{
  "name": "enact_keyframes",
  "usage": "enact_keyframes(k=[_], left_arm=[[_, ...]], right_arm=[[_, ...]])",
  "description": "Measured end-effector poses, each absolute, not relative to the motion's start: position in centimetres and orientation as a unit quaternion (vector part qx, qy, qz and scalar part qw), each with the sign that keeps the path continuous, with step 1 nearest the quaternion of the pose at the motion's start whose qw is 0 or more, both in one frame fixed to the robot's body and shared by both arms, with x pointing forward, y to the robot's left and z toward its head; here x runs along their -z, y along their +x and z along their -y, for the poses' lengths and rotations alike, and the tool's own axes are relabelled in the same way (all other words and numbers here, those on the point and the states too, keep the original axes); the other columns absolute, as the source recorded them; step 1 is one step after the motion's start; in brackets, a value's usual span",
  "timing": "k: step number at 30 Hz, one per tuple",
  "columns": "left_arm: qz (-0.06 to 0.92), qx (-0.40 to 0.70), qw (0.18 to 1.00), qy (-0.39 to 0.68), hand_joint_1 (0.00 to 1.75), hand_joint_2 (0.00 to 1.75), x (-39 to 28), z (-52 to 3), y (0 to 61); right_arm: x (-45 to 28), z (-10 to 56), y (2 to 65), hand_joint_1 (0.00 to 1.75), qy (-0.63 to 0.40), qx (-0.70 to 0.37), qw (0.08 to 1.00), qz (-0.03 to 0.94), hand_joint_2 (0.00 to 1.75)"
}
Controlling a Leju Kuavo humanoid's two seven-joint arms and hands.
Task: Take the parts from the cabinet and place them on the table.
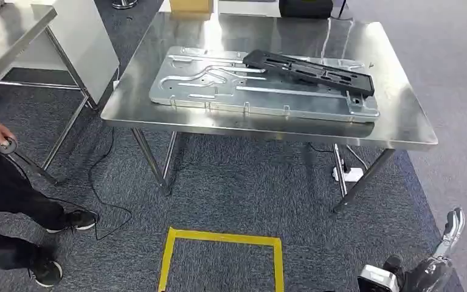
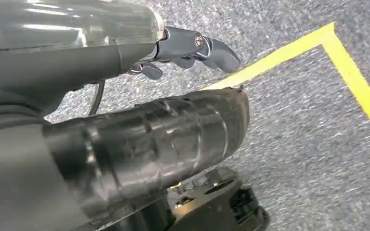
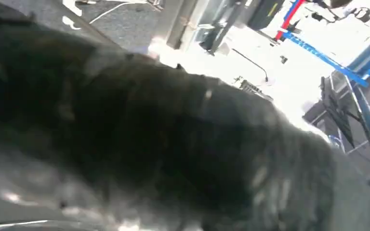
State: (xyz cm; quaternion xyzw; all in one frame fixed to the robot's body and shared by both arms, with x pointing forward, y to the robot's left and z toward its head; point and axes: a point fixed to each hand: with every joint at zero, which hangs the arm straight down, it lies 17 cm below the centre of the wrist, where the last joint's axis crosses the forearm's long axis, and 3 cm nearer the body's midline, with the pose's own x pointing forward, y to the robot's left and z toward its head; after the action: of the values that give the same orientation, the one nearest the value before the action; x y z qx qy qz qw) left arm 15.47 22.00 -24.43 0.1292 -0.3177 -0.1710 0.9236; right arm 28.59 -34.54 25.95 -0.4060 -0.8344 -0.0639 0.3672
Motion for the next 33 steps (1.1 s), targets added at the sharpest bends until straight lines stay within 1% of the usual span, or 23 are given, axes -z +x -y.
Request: enact_keyframes(k=[7,16,33], left_arm=[[0.318,0.172,0.924,0.129,0.0,0.0,24.4,-22.0,15.4],[0.316,0.171,0.925,0.127,0.0,0.0,24.5,-21.9,15.2],[0.318,0.168,0.924,0.127,0.0,0.0,24.4,-22.0,15.4]], right_arm=[[-25.7,34.8,28.6,0.0,-0.397,0.075,0.374,0.835,0.0],[-24.9,35.0,29.0,0.0,-0.353,0.1,0.397,0.841,0.0],[-24.4,35.8,28.3,0.0,-0.368,0.091,0.397,0.836,0.0]])
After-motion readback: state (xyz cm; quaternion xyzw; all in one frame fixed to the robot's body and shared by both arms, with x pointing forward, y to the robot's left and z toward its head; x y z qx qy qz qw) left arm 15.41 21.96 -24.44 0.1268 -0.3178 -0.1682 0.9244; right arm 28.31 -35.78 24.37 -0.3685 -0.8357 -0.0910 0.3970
